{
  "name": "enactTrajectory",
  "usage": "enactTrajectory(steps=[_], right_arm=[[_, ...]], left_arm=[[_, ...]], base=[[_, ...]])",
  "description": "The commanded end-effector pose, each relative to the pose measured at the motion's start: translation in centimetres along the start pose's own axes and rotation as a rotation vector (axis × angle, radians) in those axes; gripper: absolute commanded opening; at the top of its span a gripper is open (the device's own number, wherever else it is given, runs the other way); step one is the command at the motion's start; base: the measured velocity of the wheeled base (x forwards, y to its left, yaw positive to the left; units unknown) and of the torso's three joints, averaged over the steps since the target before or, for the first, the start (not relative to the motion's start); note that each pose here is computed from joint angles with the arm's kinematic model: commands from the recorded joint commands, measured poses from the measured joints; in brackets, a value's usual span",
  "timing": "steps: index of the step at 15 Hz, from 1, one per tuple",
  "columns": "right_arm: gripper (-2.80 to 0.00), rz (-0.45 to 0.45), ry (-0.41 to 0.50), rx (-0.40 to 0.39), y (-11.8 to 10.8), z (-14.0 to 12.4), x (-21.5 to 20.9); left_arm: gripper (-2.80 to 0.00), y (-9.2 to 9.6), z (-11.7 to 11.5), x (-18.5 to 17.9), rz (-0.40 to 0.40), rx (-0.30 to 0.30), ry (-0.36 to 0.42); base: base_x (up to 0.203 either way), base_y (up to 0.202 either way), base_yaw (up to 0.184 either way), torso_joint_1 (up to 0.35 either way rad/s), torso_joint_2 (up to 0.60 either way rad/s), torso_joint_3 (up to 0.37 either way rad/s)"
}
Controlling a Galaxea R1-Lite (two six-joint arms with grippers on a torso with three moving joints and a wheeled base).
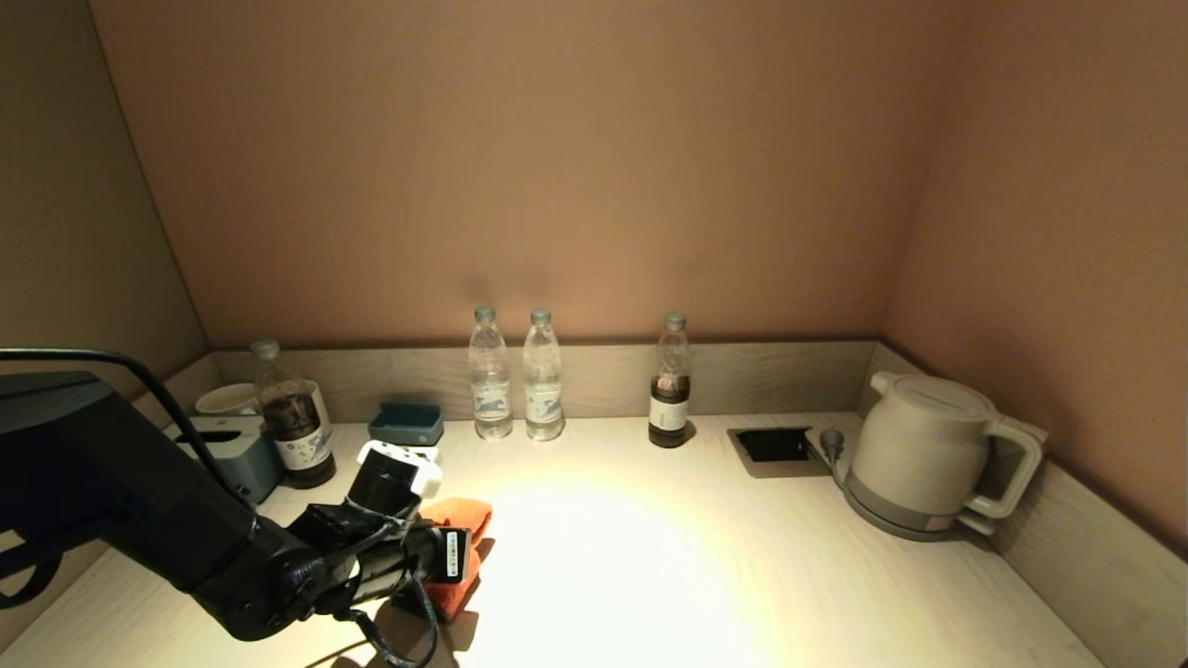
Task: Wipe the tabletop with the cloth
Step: Sweep the stains on the table
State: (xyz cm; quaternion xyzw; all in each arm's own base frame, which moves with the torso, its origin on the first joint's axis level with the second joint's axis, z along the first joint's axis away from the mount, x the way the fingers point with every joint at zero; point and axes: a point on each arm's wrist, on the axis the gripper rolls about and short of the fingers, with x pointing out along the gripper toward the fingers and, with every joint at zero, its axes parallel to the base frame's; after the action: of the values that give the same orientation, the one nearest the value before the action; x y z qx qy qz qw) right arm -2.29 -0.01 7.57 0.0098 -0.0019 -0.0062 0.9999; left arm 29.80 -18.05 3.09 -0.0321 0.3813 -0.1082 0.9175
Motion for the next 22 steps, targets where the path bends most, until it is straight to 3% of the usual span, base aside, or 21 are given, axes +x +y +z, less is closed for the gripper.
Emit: enactTrajectory(steps=[1, 4, 7, 12, 13, 15, 16, 19, 22], right_arm=[[-2.8, 0.0, 0.001, 0.0, 0.0, 0.0, 0.0], [-2.8, 0.0, 0.001, -0.001, 0.0, 0.0, 0.0], [-2.8, 0.0, 0.001, 0.0, 0.0, 0.0, 0.0], [-2.8, 0.0, 0.001, 0.0, 0.0, 0.0, 0.0], [-2.8, 0.0, 0.001, 0.0, 0.0, 0.0, 0.0], [-2.8, 0.0, 0.001, 0.0, 0.0, 0.0, 0.0], [-2.8, 0.0, 0.001, 0.0, 0.0, 0.0, 0.0], [-2.8, 0.001, 0.001, 0.0, 0.0, 0.0, 0.0], [-2.8, 0.0, 0.001, 0.0, 0.0, 0.0, 0.0]], left_arm=[[-2.8, -3.1, -1.2, -0.6, -0.071, 0.06, 0.008], [-2.8, -6.2, -2.8, -1.9, -0.144, 0.102, 0.026], [-2.8, -8.0, -4.8, -3.8, -0.179, 0.135, 0.048], [-2.8, -7.6, -5.7, -5.9, -0.17, 0.149, 0.052], [-2.8, -7.1, -5.9, -6.3, -0.157, 0.149, 0.052], [-2.8, -4.4, -8.0, -7.1, -0.066, 0.149, 0.112], [-2.8, -2.9, -8.4, -7.1, -0.004, 0.121, 0.122], [-2.8, -0.3, -7.9, -6.5, 0.087, 0.047, 0.084], [-2.8, 2.2, -7.4, -5.8, 0.168, -0.01, 0.096]], base=[[0.0, 0.0, 0.0, 0.0, 0.0, 0.0], [0.0, 0.0, 0.0, 0.0, 0.0, 0.0], [0.0, 0.0, 0.0, 0.0, 0.0, 0.0], [0.0, 0.0, 0.0, 0.0, 0.0, 0.0], [0.0, 0.0, 0.0, 0.0, 0.0, 0.0], [0.0, 0.0, 0.0, 0.0, 0.0, 0.0], [0.0, 0.0, 0.0, 0.0, 0.0, 0.0], [0.0, 0.0, 0.0, 0.0, 0.0, 0.0], [0.0, 0.0, 0.0, 0.0, 0.0, 0.0]])
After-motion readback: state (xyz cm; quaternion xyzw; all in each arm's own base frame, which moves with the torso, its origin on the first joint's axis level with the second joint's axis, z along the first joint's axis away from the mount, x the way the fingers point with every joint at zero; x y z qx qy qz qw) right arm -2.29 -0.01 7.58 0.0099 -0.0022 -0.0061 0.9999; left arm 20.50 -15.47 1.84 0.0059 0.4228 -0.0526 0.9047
